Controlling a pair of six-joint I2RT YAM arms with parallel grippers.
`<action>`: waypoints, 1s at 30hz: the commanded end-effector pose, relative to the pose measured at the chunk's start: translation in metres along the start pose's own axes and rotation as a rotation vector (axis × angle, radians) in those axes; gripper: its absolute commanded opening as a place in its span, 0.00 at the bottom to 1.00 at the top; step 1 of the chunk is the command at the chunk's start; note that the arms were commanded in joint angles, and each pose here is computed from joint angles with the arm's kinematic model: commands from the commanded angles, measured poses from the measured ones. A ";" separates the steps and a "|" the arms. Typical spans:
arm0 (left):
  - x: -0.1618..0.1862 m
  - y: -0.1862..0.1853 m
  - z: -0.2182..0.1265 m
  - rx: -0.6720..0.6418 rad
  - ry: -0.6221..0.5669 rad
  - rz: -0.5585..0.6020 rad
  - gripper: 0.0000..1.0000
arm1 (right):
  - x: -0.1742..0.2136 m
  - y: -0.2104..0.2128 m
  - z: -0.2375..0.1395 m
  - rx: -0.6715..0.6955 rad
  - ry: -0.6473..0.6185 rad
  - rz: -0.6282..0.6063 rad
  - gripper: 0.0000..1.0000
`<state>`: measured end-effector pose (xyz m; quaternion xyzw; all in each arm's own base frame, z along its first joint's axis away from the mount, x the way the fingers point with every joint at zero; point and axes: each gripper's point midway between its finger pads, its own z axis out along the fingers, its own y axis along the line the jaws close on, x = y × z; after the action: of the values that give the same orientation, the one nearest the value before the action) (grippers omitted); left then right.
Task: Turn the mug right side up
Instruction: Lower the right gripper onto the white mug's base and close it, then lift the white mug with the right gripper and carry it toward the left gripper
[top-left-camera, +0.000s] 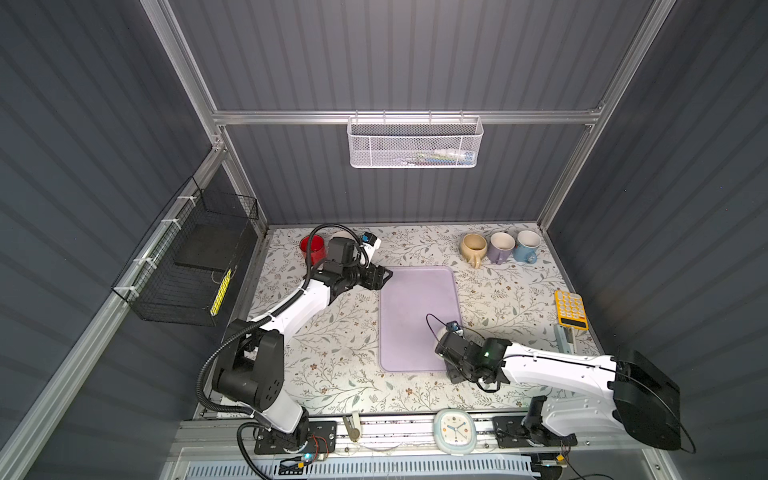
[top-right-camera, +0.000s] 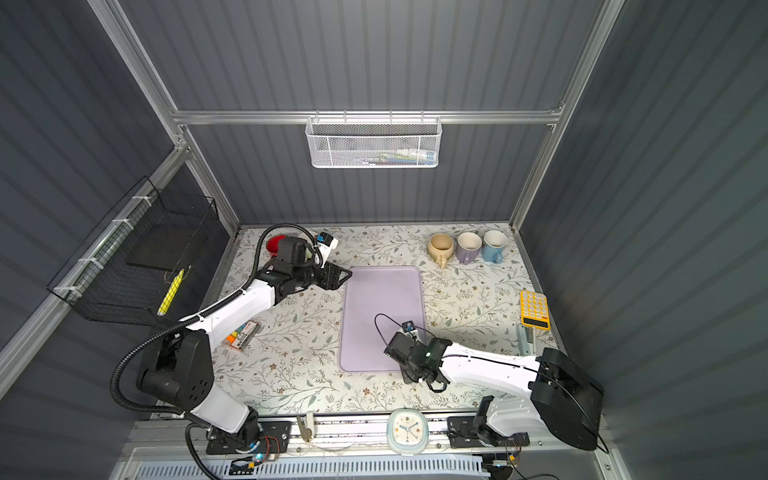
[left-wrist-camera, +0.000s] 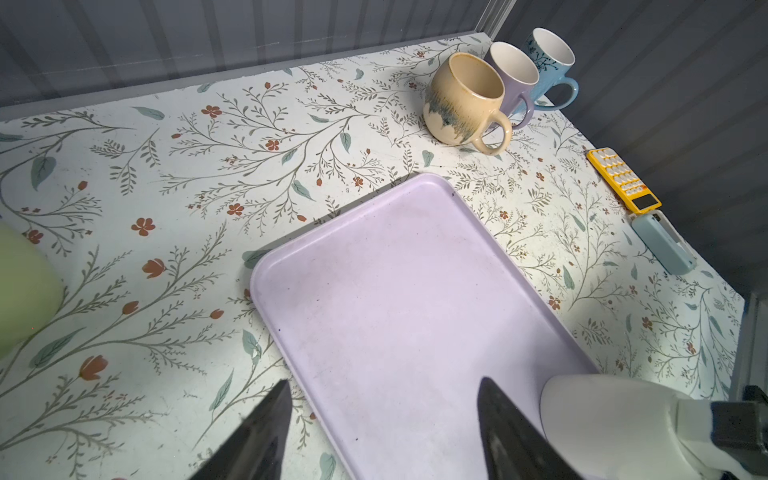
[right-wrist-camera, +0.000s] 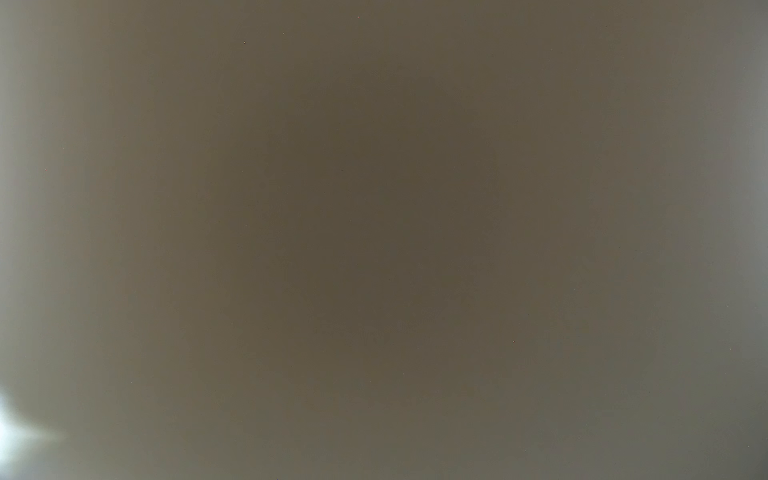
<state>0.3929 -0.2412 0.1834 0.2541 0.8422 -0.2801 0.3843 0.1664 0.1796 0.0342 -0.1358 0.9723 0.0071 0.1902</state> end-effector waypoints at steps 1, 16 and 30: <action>0.004 -0.002 0.003 0.023 0.008 0.009 0.70 | 0.019 -0.008 0.005 0.035 0.081 -0.013 0.08; 0.005 -0.002 0.004 0.020 0.010 0.009 0.70 | -0.019 -0.008 -0.014 0.037 -0.019 -0.030 0.00; 0.005 -0.002 0.007 0.025 0.011 -0.004 0.70 | -0.069 -0.030 -0.037 -0.045 -0.161 0.065 0.00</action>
<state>0.3929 -0.2416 0.1821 0.2540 0.8427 -0.2811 0.3826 0.1988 0.1551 0.0666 -0.1096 0.9707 0.0158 0.2135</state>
